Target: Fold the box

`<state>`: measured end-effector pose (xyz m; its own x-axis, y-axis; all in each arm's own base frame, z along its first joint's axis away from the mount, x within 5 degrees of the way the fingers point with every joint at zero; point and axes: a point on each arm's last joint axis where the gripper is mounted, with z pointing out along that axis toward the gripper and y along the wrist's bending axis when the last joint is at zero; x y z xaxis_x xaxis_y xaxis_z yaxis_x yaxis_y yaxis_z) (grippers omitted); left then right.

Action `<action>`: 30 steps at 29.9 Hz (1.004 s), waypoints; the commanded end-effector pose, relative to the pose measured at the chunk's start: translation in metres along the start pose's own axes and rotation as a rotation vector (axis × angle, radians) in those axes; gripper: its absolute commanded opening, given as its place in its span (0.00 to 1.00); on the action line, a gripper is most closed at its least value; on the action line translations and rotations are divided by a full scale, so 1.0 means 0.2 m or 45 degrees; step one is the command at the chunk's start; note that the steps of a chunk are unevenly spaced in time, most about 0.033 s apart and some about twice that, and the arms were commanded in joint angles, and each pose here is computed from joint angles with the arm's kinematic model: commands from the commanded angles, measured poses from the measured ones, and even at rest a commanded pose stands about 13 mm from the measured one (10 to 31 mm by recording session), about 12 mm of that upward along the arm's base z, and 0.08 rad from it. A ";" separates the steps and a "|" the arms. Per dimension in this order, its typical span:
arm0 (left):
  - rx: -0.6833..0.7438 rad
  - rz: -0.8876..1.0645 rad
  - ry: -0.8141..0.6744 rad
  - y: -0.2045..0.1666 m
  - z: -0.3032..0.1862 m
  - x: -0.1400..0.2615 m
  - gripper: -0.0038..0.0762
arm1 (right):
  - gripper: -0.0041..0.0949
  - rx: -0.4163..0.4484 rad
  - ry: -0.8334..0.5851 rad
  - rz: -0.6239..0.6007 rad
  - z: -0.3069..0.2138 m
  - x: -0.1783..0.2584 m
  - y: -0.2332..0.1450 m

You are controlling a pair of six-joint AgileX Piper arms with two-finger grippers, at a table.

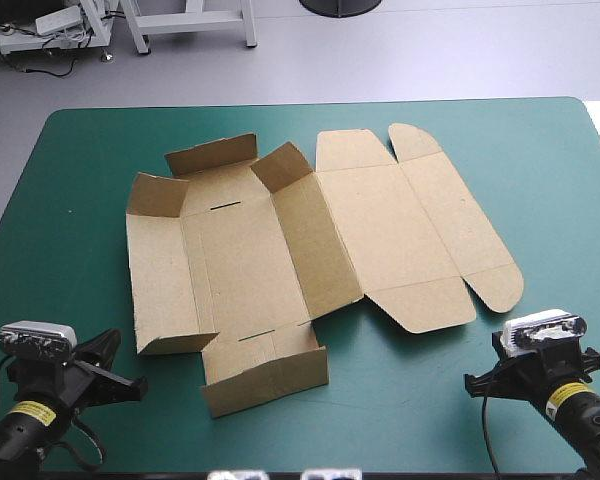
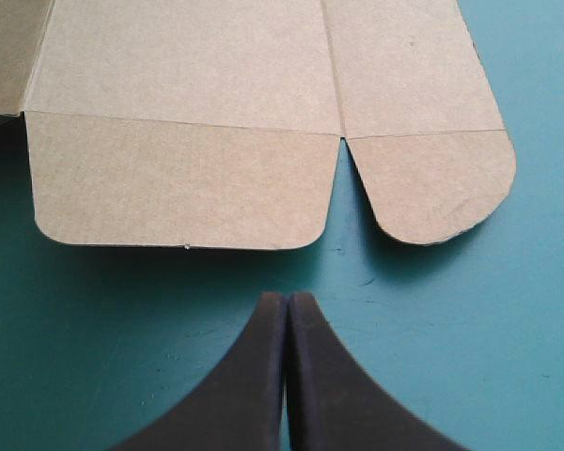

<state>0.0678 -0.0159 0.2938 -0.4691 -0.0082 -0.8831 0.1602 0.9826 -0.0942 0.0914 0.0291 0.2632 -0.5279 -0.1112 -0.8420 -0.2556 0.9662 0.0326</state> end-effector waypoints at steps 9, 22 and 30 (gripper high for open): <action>0.008 -0.014 -0.101 -0.01 -0.02 -0.06 0.04 | 0.02 -0.013 -0.111 -0.007 -0.02 -0.07 0.00; 0.015 -0.034 -0.133 -0.01 -0.02 -0.08 0.04 | 0.02 -0.013 -0.111 -0.007 -0.02 -0.07 0.00; 0.020 -0.034 -0.184 -0.02 -0.04 -0.30 0.04 | 0.02 -0.013 -0.111 -0.007 -0.02 -0.07 0.00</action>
<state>0.0767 -0.0173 0.3185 -0.4457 -0.0225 -0.8949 0.1631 0.9809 -0.1059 0.0914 0.0291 0.2632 -0.5279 -0.1112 -0.8420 -0.2556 0.9662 0.0326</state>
